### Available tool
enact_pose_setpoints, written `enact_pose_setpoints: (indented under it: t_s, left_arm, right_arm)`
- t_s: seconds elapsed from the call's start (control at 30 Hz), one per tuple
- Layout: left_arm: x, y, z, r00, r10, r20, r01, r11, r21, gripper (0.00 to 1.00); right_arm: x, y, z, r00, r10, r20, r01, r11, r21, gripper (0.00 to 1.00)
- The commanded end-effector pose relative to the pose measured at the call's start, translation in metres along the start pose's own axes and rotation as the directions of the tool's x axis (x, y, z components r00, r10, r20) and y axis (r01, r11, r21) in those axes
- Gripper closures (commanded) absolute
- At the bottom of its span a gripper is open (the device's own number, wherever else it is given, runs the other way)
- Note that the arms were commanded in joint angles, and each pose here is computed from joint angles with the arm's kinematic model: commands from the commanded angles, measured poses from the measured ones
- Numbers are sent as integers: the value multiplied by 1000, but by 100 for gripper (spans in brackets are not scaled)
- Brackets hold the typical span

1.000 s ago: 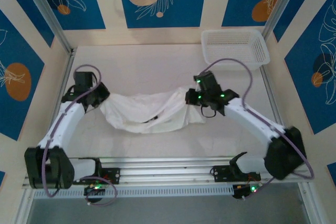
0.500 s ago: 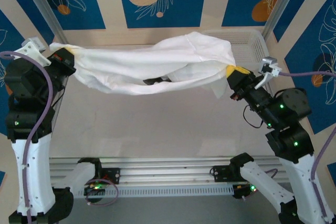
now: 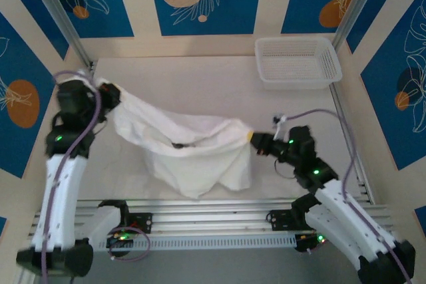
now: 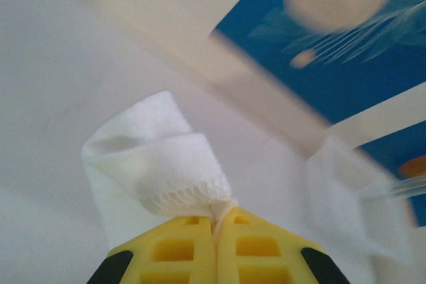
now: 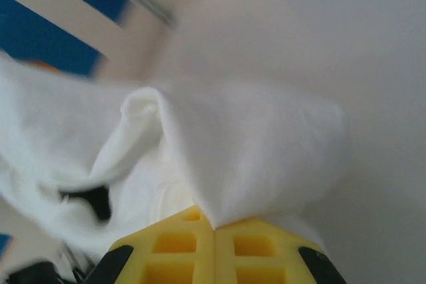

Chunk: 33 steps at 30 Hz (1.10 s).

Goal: Fold the inside-out t-shirt

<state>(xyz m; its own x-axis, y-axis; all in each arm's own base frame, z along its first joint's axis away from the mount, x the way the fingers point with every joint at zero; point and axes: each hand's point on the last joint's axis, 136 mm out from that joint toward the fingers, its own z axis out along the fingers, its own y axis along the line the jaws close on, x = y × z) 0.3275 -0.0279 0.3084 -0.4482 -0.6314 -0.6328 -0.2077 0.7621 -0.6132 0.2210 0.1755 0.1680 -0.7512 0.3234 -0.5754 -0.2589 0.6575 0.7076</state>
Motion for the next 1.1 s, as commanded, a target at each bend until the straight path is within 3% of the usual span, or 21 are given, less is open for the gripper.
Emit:
enact_pose_setpoints:
  t_s: [0.0, 0.07, 0.13, 0.23, 0.27, 0.5, 0.73, 0.8, 0.87, 0.97, 1.0, 1.07]
  left_arm:
    - [68, 63, 60, 978, -88, -190, 57, 985, -164, 100]
    - [92, 98, 77, 966, -114, -233, 47, 960, -276, 99]
    - [107, 122, 87, 958, -146, -247, 50, 932, -359, 84]
    - [120, 137, 93, 950, -179, -256, 63, 913, -403, 58]
    - [121, 139, 92, 950, -182, -254, 64, 909, -411, 53]
    - [133, 164, 52, 941, -229, -250, 53, 829, -557, 40]
    - [193, 174, 39, 909, -187, -371, -66, 817, -573, 39]
    - [204, 181, 44, 900, -199, -388, -68, 814, -576, 39]
    - [213, 182, 55, 887, -208, -412, -68, 824, -562, 39]
    - [218, 179, 68, 869, -212, -446, -80, 831, -551, 57]
    - [217, 176, 72, 866, -207, -456, -84, 837, -541, 68]
    - [211, 167, 76, 865, -191, -464, -88, 852, -515, 90]
  right_arm:
    - [25, -12, 7, 995, 96, -38, -96, 995, 0, 76]
    - [26, -14, 2, 996, 80, -46, -79, 996, 29, 64]
    - [14, -13, -7, 999, 40, -10, -39, 996, 75, 53]
    - [-6, -7, -8, 999, -37, 2, 36, 993, 114, 50]
    - [-11, -6, -5, 999, -39, -12, 40, 991, 131, 50]
    - [-10, -4, 57, 948, -62, -311, 143, 960, 243, 47]
    - [16, -38, 100, 900, -84, -428, 245, 910, 335, 41]
    - [23, -40, 106, 891, -70, -449, 239, 912, 332, 47]
    - [28, -36, 109, 881, -62, -468, 233, 920, 316, 63]
    - [29, -24, 108, 879, -76, -470, 238, 925, 296, 95]
    - [26, -18, 106, 881, -81, -466, 237, 928, 287, 100]
    - [20, -8, 100, 885, -92, -456, 239, 931, 276, 100]
